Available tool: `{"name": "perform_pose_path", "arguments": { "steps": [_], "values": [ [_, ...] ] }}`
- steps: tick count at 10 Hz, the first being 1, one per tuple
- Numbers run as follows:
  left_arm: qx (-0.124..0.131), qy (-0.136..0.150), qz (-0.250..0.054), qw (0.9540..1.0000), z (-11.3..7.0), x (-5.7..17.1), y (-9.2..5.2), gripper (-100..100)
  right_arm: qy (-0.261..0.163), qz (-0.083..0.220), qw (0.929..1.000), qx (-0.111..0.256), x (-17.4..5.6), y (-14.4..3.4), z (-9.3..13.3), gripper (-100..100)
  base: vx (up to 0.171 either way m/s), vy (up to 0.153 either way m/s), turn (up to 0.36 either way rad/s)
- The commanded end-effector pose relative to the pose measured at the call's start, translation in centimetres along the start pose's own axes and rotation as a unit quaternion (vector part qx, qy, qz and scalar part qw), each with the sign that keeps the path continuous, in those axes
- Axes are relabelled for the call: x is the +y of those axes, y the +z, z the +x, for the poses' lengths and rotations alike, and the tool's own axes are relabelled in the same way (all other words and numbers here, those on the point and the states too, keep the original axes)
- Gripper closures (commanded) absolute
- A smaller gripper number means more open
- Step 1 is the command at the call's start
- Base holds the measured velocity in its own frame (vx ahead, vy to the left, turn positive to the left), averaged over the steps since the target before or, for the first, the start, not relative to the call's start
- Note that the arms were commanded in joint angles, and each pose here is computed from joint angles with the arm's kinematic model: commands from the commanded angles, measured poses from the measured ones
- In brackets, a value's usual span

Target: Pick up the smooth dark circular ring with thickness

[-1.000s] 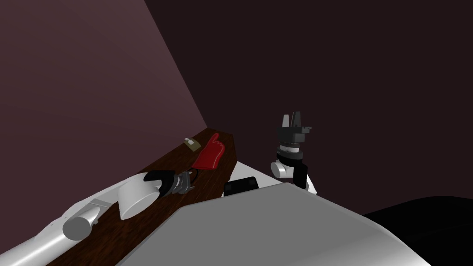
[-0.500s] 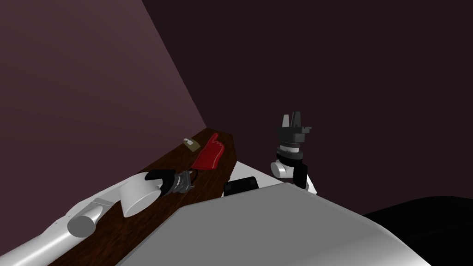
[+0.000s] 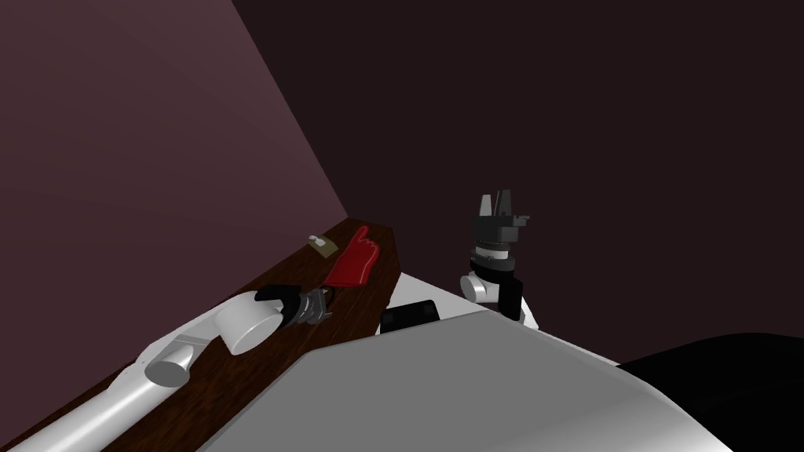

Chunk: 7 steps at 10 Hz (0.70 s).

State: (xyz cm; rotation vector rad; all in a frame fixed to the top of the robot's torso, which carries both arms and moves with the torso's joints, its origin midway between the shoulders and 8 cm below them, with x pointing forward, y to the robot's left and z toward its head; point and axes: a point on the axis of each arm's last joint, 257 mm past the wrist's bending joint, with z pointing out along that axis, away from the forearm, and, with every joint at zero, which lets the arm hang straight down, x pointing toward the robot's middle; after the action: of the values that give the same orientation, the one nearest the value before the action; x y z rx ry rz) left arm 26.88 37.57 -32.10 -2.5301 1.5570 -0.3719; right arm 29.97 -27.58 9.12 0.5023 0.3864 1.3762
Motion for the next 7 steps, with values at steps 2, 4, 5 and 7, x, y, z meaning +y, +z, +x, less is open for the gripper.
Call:
{"name": "perform_pose_path", "arguments": {
  "steps": [2,4,5,7],
  "values": [
    [-0.002,-0.007,-0.002,1.0000,0.02,-0.34,0.73,-100,0.000,0.000,1.0000,0.000,0.00,0.00,0.00,0,-0.034,0.006,-0.061],
    [-0.002,-0.008,-0.002,1.0000,0.05,-0.39,0.83,-100,0.000,0.000,1.0000,0.000,0.00,0.00,0.00,0,-0.026,0.002,-0.037],
    [-0.003,-0.008,-0.002,1.0000,0.00,-0.37,0.87,100,0.000,0.000,1.0000,0.000,0.00,0.00,0.00,0,0.000,0.000,0.000],
    [-0.001,-0.009,-0.009,0.9999,0.09,0.27,1.03,100,0.000,0.000,1.0000,0.000,0.00,0.00,0.00,0,-0.013,-0.014,0.008]
  ]
}}
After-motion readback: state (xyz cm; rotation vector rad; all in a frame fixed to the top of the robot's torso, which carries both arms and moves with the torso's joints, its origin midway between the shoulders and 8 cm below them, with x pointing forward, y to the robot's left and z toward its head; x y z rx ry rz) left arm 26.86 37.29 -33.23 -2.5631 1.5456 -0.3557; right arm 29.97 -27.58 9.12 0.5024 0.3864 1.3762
